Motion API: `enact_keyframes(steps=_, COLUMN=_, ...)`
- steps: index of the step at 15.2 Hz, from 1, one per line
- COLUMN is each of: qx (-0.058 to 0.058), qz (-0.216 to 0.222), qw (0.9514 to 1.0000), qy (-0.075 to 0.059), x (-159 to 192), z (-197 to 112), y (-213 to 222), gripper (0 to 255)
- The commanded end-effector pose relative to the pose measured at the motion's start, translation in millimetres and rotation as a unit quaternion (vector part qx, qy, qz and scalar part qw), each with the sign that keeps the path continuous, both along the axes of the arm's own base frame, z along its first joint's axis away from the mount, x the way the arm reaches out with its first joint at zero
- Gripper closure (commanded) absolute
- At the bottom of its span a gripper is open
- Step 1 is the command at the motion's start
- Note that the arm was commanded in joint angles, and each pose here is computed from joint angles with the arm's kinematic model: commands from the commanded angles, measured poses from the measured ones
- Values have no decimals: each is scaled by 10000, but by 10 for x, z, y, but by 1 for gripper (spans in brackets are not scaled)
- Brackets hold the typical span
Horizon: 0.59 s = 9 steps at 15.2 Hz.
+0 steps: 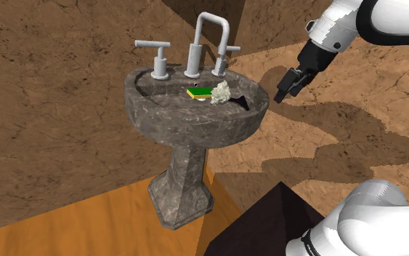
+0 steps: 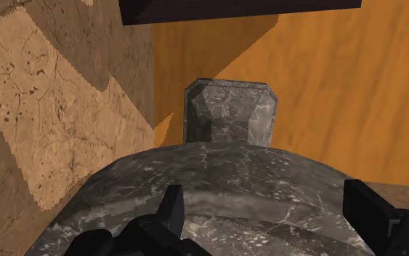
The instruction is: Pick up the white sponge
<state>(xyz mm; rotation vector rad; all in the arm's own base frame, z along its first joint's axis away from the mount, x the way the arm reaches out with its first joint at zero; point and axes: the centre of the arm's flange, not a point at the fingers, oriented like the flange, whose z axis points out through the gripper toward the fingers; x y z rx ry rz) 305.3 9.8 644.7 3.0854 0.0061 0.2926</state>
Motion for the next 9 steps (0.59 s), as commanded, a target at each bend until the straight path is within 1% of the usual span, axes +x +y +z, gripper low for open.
enact_keyframes(steps=1, qx=0, qz=0, qw=10000, qy=0, x=0, z=0, y=0, gripper=0)
enact_keyframes(steps=5, qx=87, qz=291, qw=9995, qy=109, x=468, z=-82, y=-325, gripper=0)
enact_keyframes(steps=9, qx=174, qz=582, qw=9979, qy=218, x=952, z=-179, y=-620, gripper=0)
